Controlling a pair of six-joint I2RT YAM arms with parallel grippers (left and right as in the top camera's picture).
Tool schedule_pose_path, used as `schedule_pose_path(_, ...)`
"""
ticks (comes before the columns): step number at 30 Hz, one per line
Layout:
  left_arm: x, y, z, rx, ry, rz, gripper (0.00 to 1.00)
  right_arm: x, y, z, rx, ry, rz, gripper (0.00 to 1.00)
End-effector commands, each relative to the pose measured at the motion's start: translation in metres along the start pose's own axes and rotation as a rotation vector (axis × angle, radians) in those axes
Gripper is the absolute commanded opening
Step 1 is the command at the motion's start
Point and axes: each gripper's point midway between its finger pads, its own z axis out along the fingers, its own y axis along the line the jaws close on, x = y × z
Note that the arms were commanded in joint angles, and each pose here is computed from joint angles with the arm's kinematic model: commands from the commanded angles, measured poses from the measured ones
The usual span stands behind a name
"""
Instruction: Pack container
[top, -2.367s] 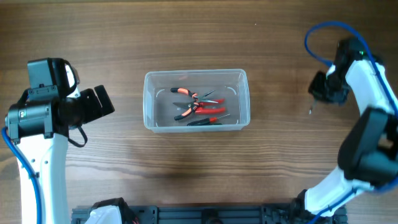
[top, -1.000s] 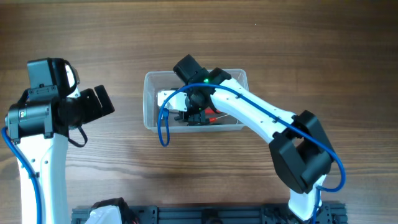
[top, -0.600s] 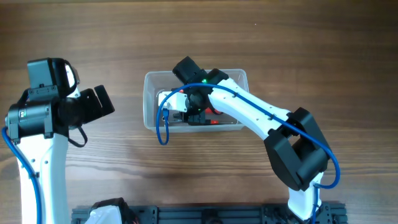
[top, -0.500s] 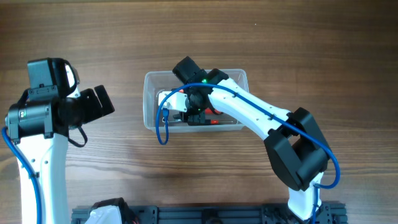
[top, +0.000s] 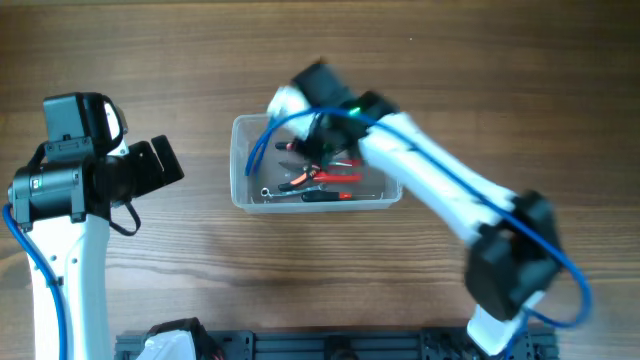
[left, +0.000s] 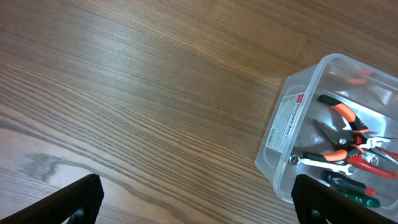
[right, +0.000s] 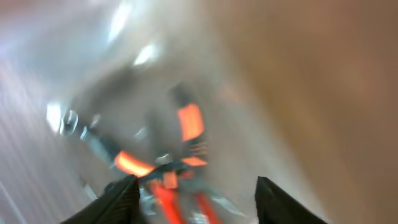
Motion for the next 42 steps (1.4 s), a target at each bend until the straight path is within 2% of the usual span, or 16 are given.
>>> schedule_pose_path(1,-0.007,-0.006,-0.001,0.032,-0.020,-0.017,1.00,-0.023,-0.087,-0.114,0.217,-0.231,0.252,0.75)
schedule_pose_path(2,-0.008,-0.010,-0.001,0.048,-0.027,-0.012,1.00,-0.016,-0.104,-0.129,0.252,-0.248,0.288,0.86)
schedule_pose_path(5,-0.018,-0.026,-0.003,0.093,-0.074,0.018,1.00,0.011,-0.144,-0.162,0.344,-0.259,0.367,1.00)
schedule_pose_path(9,-0.047,-0.054,-0.010,0.163,-0.211,0.070,1.00,0.050,-0.194,-0.191,0.457,-0.258,0.469,1.00)
schedule_pose_path(15,-0.096,-0.079,-0.031,0.244,-0.434,0.087,1.00,0.120,-0.256,-0.227,0.606,-0.253,0.734,1.00)
schedule_pose_path(20,-0.097,-0.068,-0.033,0.150,-0.460,0.079,1.00,0.178,-0.267,-0.253,0.664,-0.212,0.939,1.00)
schedule_pose_path(23,-0.083,-0.068,-0.041,0.103,-0.454,0.105,1.00,0.189,-0.254,-0.266,0.677,-0.207,0.971,1.00)
schedule_pose_path(27,-0.064,-0.069,-0.067,0.071,-0.524,0.144,1.00,0.195,-0.226,-0.276,0.693,-0.225,0.959,1.00)
schedule_pose_path(32,-0.028,-0.057,-0.089,0.103,-0.569,0.165,1.00,0.199,-0.168,-0.288,0.702,-0.301,0.905,1.00)
schedule_pose_path(36,0.007,-0.032,-0.091,0.098,-0.574,0.161,1.00,0.201,-0.109,-0.289,0.697,-0.368,0.787,1.00)
schedule_pose_path(39,0.029,-0.014,-0.085,0.074,-0.580,0.138,1.00,0.211,-0.078,-0.280,0.675,-0.391,0.754,1.00)
schedule_pose_path(42,0.043,0.006,-0.078,0.040,-0.615,0.047,1.00,0.227,-0.056,-0.265,0.651,-0.391,0.760,1.00)
